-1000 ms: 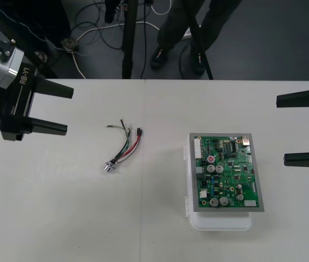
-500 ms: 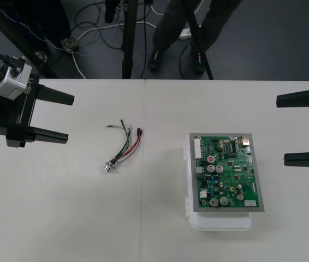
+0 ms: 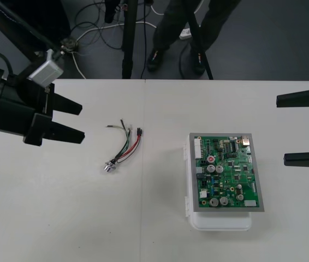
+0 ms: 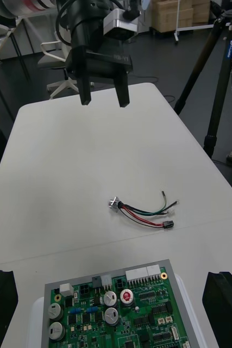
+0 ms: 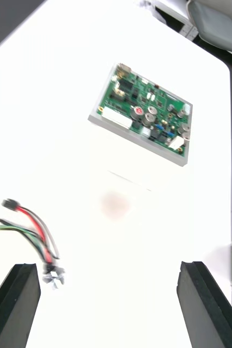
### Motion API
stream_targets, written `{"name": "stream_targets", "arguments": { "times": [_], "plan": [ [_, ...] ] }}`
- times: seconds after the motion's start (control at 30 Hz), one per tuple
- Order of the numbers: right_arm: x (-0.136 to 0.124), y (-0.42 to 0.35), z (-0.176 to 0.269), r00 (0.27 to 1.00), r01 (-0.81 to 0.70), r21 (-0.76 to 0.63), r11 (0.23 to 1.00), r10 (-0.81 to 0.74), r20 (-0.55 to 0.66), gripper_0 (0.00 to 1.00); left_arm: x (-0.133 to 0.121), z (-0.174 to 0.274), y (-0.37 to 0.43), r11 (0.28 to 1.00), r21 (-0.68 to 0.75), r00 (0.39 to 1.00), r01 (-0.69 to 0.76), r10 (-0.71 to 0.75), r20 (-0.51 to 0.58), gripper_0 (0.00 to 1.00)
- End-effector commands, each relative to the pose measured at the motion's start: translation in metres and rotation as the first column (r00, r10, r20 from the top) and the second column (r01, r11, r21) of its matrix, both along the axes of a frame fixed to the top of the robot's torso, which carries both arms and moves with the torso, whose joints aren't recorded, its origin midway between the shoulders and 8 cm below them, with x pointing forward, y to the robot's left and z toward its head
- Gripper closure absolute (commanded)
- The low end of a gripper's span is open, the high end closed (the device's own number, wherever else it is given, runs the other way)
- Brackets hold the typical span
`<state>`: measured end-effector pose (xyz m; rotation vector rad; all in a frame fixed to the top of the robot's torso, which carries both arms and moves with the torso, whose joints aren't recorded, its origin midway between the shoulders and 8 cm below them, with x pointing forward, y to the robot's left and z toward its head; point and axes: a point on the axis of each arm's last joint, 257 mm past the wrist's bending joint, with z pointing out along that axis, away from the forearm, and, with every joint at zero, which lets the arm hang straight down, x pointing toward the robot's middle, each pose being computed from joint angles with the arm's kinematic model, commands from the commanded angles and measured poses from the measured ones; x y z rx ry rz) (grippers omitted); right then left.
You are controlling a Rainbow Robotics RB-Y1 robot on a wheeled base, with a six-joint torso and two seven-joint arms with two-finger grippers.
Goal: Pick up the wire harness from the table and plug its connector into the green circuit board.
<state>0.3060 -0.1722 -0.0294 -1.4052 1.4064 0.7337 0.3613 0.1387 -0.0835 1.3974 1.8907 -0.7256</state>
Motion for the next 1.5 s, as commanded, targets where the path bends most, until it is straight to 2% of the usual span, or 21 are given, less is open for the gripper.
{"name": "stream_targets", "arguments": {
  "times": [0.03, 0.33, 0.53, 0.73, 1.27, 1.5],
  "plan": [
    [0.003, -0.004, 0.015, 1.000, 0.023, -0.009, 1.000, -0.023, -0.006, 0.00, 0.001, -0.006, -0.017, 0.991, 0.114, 0.996, 0.064, -0.070, 0.050, 0.26],
    [0.003, -0.004, 0.015, 1.000, 0.023, -0.009, 1.000, -0.023, -0.006, 0.00, 0.020, -0.023, -0.023, 0.968, 0.241, 0.997, -0.067, 0.072, -0.011, 0.25],
    [0.003, -0.004, 0.015, 1.000, 0.023, -0.009, 1.000, -0.023, -0.006, 0.00, 0.031, -0.040, -0.020, 0.934, 0.335, 0.992, -0.122, 0.128, 0.004, 0.26],
    [0.003, -0.004, 0.015, 1.000, 0.023, -0.009, 1.000, -0.023, -0.006, 0.00, 0.044, -0.057, -0.015, 0.906, 0.405, 0.992, -0.126, 0.120, 0.039, 0.26],
    [0.003, -0.004, 0.015, 1.000, 0.023, -0.009, 1.000, -0.023, -0.006, 0.00, 0.053, -0.115, 0.014, 0.842, 0.521, 0.976, -0.140, 0.207, -0.072, 0.25],
    [0.003, -0.004, 0.015, 1.000, 0.023, -0.009, 1.000, -0.023, -0.006, 0.00, 0.060, -0.131, 0.020, 0.790, 0.595, 0.973, -0.147, 0.225, -0.059, 0.26]
  ]
}}
